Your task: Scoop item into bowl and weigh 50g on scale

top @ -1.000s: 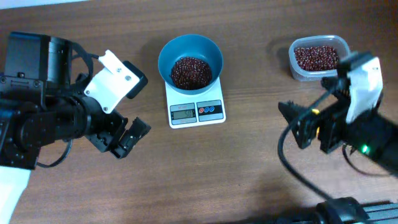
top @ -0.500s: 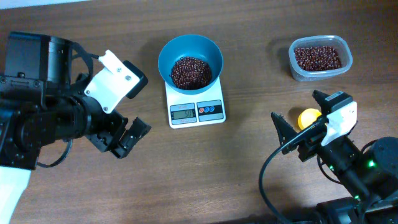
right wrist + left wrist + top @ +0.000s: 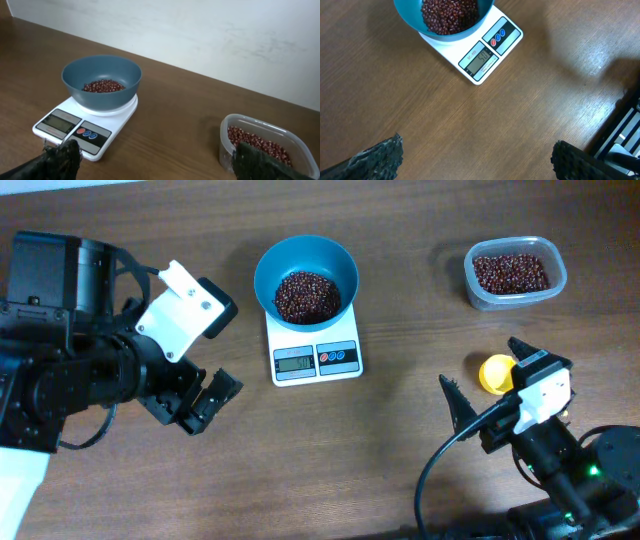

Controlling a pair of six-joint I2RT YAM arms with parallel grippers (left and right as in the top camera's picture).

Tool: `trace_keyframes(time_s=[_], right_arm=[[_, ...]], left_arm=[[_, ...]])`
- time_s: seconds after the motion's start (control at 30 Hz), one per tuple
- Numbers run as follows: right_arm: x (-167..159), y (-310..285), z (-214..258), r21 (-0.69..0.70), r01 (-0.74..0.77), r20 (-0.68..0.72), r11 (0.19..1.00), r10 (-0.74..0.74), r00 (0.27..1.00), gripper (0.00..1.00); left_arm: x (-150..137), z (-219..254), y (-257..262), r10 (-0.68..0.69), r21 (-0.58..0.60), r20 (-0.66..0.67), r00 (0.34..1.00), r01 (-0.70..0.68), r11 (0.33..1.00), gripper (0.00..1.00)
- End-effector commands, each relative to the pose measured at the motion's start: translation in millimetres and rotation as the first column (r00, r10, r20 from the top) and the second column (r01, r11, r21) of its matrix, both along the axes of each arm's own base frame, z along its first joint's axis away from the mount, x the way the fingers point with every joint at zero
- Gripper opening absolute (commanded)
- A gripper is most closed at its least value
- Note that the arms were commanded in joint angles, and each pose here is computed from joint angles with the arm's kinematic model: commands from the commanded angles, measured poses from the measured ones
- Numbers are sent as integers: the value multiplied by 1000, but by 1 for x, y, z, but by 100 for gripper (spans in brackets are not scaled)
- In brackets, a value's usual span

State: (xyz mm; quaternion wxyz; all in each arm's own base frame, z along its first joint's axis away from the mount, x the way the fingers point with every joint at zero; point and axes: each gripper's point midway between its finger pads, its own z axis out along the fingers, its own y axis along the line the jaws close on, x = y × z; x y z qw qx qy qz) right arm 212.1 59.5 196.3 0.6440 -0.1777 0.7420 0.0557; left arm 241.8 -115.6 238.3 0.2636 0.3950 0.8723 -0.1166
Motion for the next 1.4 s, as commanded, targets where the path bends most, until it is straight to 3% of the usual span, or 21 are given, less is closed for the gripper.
trace_keyframes(time_s=[0.0,0.3,1.2,1.37], right_arm=[[6,-1,-14,-4,15,4,1000,-15,1000,99],[27,-5,-34,10,48,112,999,-49,992,99],[33,-43,-39,5,233,97,972,-233,968,99],[34,-60,-40,105,335,60,936,-343,938,99]], left_arm=[[-1,1,-2,-5,-11,3,1000,5,1000,99],[-1,1,-2,-4,-11,2,1000,4,1000,99],[-1,1,-2,-4,-11,2,1000,4,1000,99],[-1,1,-2,-4,-11,2,1000,4,1000,99]])
